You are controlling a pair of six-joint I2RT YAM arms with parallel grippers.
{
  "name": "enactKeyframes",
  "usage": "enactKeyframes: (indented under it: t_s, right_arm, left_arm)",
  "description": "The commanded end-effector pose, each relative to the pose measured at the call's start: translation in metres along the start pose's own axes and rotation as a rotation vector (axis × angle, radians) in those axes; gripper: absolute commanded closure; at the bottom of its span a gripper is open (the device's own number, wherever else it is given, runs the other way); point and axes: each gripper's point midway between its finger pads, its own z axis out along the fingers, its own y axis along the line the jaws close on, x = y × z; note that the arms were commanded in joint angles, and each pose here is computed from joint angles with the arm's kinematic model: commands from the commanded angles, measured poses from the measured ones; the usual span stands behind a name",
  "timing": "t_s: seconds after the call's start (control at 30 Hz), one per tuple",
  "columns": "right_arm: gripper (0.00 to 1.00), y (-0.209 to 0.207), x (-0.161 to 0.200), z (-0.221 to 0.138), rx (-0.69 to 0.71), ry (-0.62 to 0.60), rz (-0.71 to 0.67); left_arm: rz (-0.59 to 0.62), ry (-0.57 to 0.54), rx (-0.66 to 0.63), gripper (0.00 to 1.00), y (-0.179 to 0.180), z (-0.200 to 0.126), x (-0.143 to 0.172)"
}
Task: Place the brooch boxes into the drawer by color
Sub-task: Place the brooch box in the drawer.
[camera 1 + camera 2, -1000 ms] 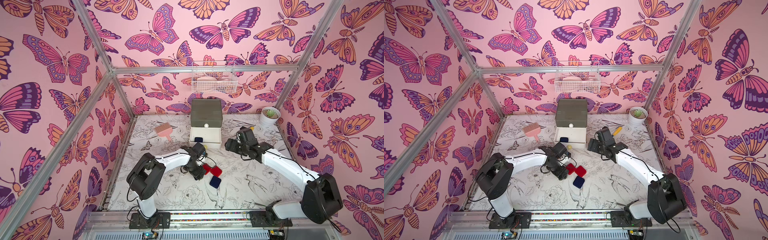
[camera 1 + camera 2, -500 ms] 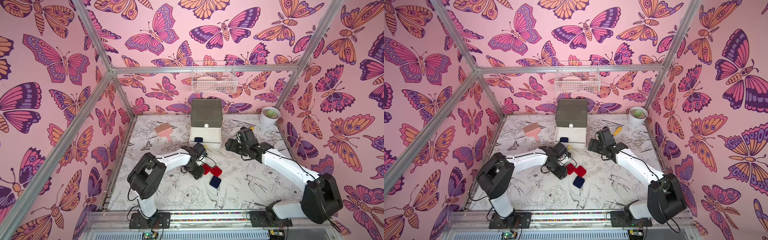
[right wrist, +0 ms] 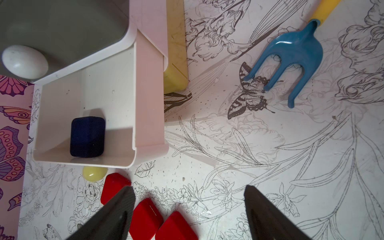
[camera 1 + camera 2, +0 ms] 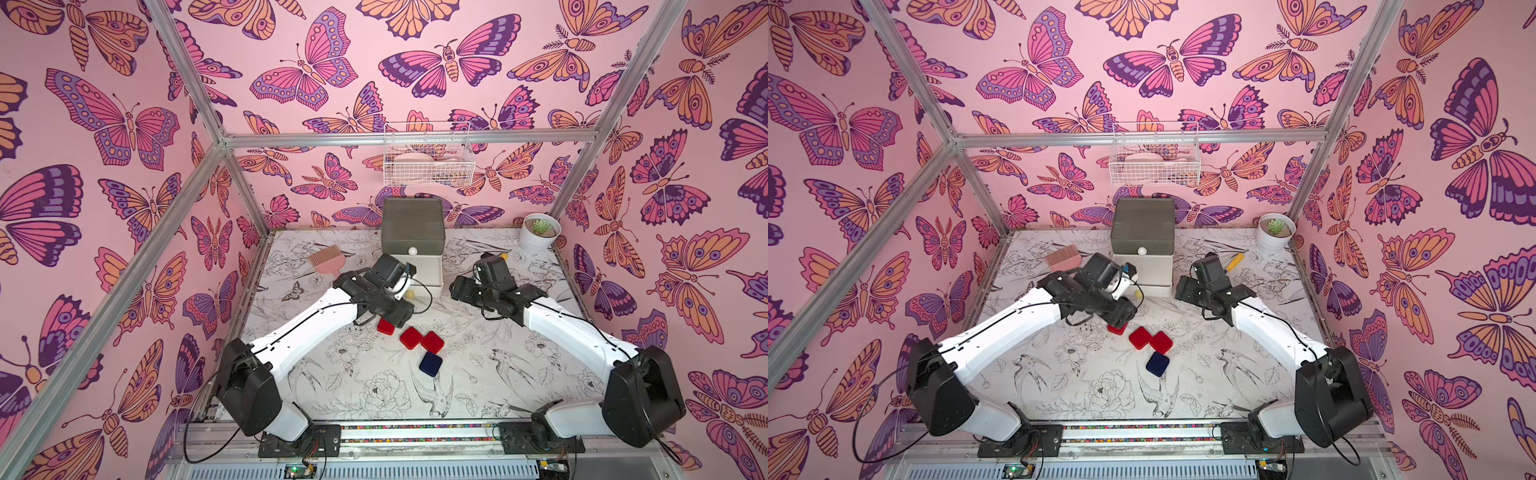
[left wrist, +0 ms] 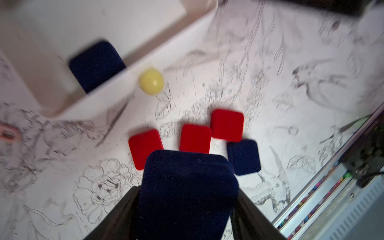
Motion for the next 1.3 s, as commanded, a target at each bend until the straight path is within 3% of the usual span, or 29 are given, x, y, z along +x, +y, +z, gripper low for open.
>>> enactKeyframes:
  t_s: [0.0,0.17,0.37,0.67,1.03,1.27]
  right_arm:
    - [0.12,-0.004,0.001,0.004,0.001,-0.005,0.032]
    - [0.12,-0.006,0.003,0.004,-0.001,-0.008,0.046]
    - [0.12,-0.012,0.004,0.000,0.006,-0.025,0.059]
    - [0.12,-0.018,0.004,-0.001,0.015,-0.033,0.068]
    - [0.12,-0.018,0.005,-0.001,0.017,-0.030,0.071]
    - [0.12,-0.018,0.004,0.000,0.015,-0.030,0.075]
  left_arm:
    - [-0.076,0.007,-0.094,0.47,0.021,0.014,-0.019]
    - [-0.153,-0.010,-0.152,0.47,0.040,0.049,-0.063]
    - [-0.187,-0.002,-0.142,0.47,0.046,0.089,-0.087]
    - [-0.200,0.042,-0.123,0.46,0.045,0.116,-0.081]
    - [-0.199,0.082,-0.071,0.37,0.036,0.126,-0.070]
    - [-0.205,0.091,-0.066,0.20,0.035,0.126,-0.066]
